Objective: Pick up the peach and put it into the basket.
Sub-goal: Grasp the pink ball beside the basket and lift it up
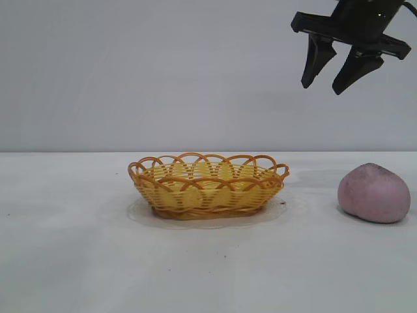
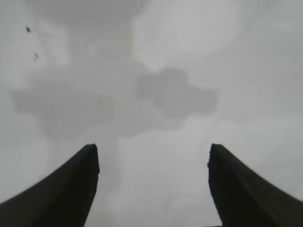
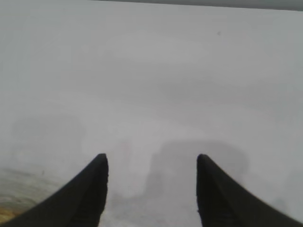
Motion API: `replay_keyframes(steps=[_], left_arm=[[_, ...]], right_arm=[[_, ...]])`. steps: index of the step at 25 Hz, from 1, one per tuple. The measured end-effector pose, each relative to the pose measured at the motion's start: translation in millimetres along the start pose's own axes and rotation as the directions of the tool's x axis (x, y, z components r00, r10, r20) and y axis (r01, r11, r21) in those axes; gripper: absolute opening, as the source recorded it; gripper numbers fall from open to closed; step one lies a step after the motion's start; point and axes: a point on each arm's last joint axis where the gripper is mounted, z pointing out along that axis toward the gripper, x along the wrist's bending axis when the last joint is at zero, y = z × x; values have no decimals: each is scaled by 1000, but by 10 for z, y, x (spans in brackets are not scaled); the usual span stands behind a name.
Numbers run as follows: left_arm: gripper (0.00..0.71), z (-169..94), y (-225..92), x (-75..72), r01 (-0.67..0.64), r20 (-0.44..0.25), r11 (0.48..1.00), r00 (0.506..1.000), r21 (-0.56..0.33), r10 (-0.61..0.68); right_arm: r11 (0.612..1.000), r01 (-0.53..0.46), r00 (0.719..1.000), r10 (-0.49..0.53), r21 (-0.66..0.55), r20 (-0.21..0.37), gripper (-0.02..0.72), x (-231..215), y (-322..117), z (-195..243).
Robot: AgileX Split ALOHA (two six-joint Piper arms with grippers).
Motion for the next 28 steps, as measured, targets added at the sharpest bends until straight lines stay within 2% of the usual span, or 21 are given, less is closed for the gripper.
replay_keyframes(steps=[7, 12, 16, 20, 24, 28], left_arm=[[434, -452, -583, -88, 17, 4, 980, 1000, -197, -16], [434, -828, -977, -155, 15, 12, 940, 1000, -340, -12], [434, -1026, -1322, -198, 7, 8, 906, 1000, -423, -4], [434, -1181, -1671, -234, -6, -6, 839, 1000, -544, 3], [434, -1280, -1984, -254, -26, -35, 742, 999, -670, 4], [434, -1258, -2250, -243, -53, -82, 658, 997, -751, -13]], right_arm=[[1000, 4, 1000, -4, 0, 0, 382, 0, 0, 0], [1000, 4, 1000, -4, 0, 0, 382, 0, 0, 0], [1000, 12, 1000, -12, 1, 4, 382, -3, -1, 0], [1000, 23, 1000, -23, 4, 10, 382, -9, -3, 0], [1000, 25, 1000, -25, 6, 10, 382, -9, -5, 0], [999, 31, 999, -31, 9, 13, 382, -12, -8, 0]])
